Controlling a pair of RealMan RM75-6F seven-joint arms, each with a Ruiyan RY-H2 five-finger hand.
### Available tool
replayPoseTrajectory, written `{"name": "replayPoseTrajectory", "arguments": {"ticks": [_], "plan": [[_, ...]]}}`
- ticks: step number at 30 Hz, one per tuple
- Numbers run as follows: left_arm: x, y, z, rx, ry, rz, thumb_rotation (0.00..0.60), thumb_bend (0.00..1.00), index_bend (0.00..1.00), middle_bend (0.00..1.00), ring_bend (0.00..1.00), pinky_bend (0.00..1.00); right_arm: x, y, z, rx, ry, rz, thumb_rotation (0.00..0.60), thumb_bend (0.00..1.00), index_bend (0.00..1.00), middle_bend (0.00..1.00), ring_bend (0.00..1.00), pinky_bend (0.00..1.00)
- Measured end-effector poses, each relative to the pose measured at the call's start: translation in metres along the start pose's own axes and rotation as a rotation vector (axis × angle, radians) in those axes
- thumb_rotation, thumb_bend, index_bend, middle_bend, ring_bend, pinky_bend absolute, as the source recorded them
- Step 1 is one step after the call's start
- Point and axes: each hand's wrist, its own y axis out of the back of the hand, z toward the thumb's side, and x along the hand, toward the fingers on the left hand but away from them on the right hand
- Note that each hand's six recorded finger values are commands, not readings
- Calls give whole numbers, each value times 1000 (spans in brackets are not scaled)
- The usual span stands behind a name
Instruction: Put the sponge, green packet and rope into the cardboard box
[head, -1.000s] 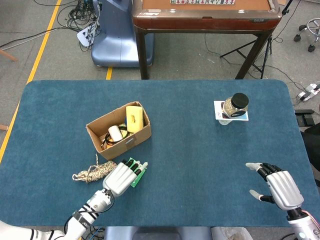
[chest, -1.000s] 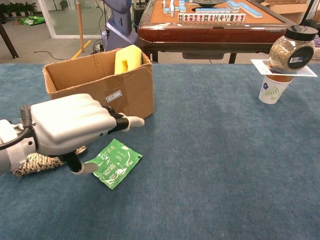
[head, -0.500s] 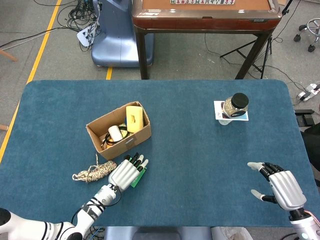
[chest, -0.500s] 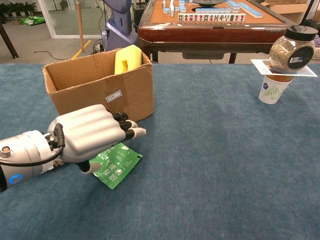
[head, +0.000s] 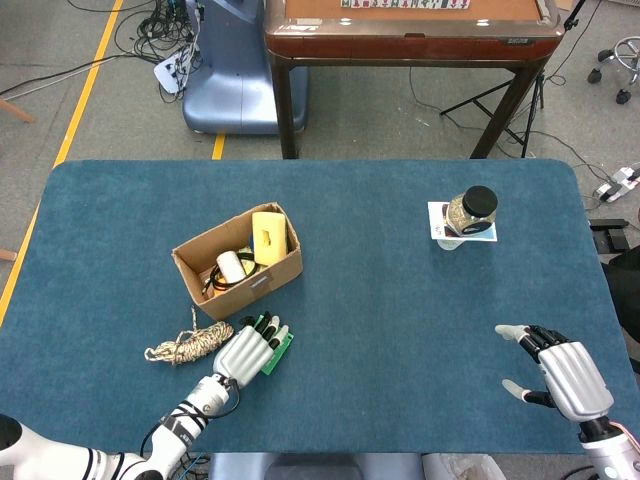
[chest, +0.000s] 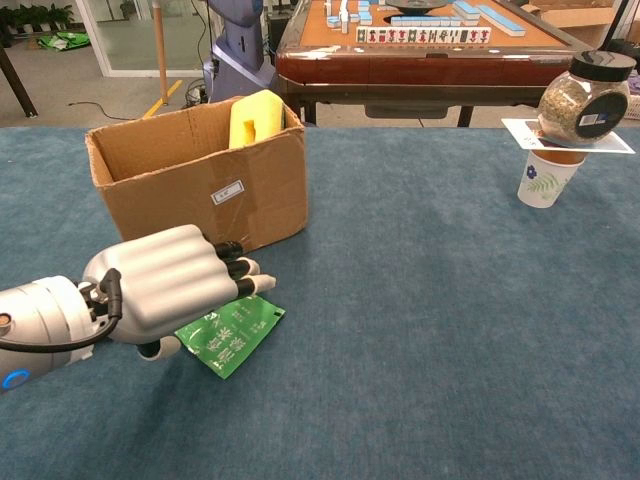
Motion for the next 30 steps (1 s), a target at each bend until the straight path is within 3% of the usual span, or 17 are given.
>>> {"name": "replayPoseTrajectory", "arguments": {"ticks": [20, 30], "plan": [[-1, -13, 0, 61, 30, -113, 600, 206, 105, 124, 116, 366, 0, 0, 0, -1, -2, -1, 600, 6, 287, 366, 329, 454], [4, -9, 10, 67, 15, -122, 600, 206, 125, 123, 134, 373, 0, 1, -1, -3, -2, -3, 600, 7, 287, 366, 329, 454]]}}
